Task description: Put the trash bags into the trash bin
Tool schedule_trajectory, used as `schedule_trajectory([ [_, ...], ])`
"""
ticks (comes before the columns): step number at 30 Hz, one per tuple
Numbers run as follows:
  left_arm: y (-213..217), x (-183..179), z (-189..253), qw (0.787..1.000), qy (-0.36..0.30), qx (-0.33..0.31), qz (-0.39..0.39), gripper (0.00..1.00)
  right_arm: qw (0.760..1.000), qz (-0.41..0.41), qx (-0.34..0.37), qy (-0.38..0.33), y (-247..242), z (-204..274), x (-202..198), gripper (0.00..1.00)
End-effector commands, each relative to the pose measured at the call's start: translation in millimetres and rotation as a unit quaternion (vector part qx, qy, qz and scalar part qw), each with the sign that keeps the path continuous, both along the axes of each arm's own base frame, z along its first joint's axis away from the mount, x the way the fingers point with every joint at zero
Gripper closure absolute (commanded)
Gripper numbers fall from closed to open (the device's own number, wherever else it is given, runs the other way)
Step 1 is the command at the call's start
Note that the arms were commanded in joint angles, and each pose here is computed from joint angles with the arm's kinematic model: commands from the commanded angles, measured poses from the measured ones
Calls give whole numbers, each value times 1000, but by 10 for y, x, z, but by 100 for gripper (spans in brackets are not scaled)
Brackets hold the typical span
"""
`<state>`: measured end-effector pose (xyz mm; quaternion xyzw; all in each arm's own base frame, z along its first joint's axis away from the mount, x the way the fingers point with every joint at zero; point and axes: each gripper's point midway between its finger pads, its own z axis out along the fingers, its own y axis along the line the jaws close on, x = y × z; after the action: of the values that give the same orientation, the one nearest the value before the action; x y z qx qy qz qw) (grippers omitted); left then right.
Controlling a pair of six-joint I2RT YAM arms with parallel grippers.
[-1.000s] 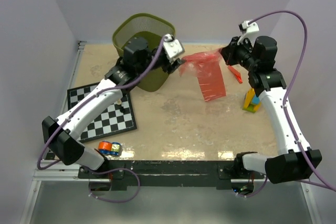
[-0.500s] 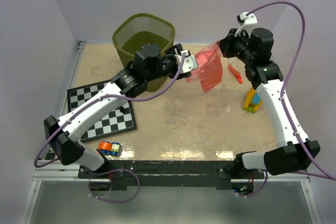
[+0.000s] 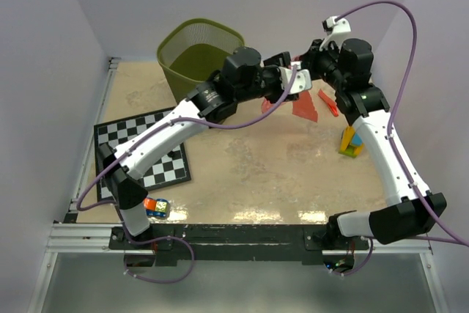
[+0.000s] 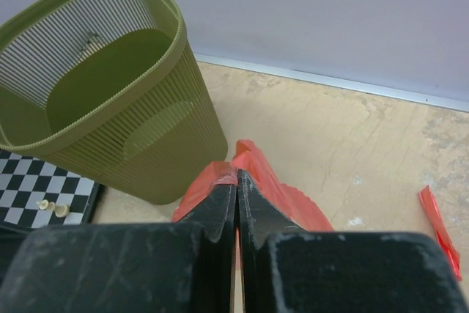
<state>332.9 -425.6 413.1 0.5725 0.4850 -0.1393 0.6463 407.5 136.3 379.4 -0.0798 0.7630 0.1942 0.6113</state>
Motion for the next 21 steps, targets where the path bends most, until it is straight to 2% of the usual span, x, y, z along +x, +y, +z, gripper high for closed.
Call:
schedule_trajectory([
  [1, -90, 92, -313, 999, 16, 26, 33, 36, 999, -8, 26, -32, -21, 272, -72, 100],
  [6, -32, 298, -441, 995, -2, 32, 89, 37, 999, 3, 30, -30, 3, 248, -164, 100],
  [7, -29, 324, -449, 995, -4, 31, 95, 40, 999, 5, 31, -31, 8, 255, -179, 100],
  [11, 26, 436, -458, 991, 1, 21, 130, 61, 999, 7, 28, -29, 4, 216, -209, 100],
  [16, 125, 560, -597, 986, 20, 30, 161, 76, 999, 15, 29, -26, 26, 186, -224, 100],
  [19, 175, 584, -610, 985, 41, 17, 165, 92, 999, 14, 28, -24, 24, 164, -222, 100],
  [20, 188, 576, -560, 985, 48, 5, 166, 92, 999, 11, 27, -23, 14, 153, -217, 100],
  [21, 166, 527, -515, 986, 61, -10, 152, 88, 999, 7, 28, -22, 4, 153, -212, 100],
])
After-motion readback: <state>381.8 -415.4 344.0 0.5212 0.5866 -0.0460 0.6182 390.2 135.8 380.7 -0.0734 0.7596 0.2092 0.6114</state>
